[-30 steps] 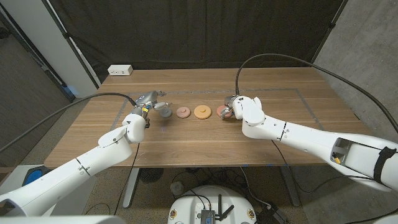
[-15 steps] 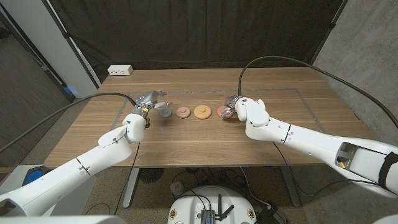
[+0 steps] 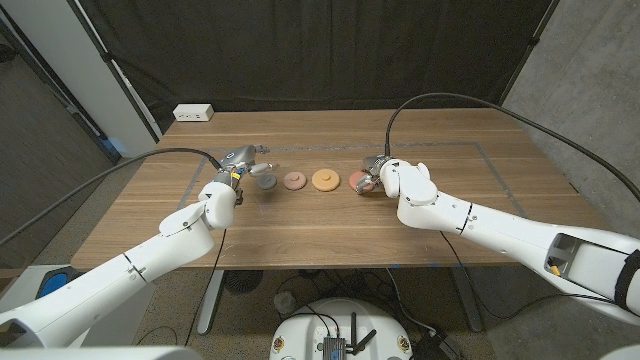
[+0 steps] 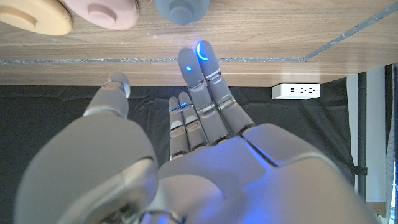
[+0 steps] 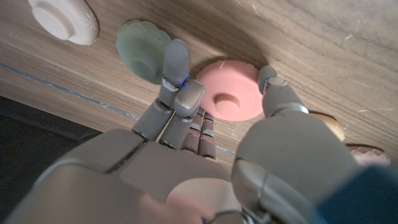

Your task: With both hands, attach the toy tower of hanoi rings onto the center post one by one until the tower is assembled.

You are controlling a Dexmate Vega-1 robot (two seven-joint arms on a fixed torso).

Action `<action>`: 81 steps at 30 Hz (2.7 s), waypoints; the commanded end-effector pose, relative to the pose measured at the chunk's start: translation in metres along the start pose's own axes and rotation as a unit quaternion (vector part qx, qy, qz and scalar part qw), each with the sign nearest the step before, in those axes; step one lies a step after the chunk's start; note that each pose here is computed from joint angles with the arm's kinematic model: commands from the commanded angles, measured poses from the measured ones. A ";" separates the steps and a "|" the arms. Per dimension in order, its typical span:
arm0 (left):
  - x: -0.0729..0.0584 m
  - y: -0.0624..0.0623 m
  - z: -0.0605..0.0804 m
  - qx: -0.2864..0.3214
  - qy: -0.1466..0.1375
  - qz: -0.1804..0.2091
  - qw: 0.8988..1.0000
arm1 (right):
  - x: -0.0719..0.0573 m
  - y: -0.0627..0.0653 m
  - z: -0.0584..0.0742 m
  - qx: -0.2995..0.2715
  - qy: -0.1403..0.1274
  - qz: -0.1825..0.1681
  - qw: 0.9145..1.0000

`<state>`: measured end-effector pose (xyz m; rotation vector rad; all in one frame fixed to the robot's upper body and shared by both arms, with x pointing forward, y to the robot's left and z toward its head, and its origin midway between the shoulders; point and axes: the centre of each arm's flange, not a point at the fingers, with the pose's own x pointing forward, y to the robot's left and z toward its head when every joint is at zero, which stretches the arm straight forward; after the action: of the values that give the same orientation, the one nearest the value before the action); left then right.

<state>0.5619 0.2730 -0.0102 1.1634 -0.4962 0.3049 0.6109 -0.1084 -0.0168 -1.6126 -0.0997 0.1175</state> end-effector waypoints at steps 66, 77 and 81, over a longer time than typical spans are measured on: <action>-0.009 0.004 -0.011 -0.003 -0.001 0.002 1.000 | -0.039 -0.051 0.030 -0.039 -0.042 -0.048 0.997; -0.013 0.008 -0.021 -0.011 0.001 0.009 1.000 | -0.037 -0.055 0.040 -0.052 -0.060 -0.047 0.996; -0.014 0.008 -0.024 -0.008 0.004 0.006 1.000 | -0.034 -0.056 0.044 -0.055 -0.067 -0.048 0.995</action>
<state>0.5529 0.2879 -0.0156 1.1442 -0.5076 0.3086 0.5689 -0.0778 0.0349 -1.6876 -0.2577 0.1182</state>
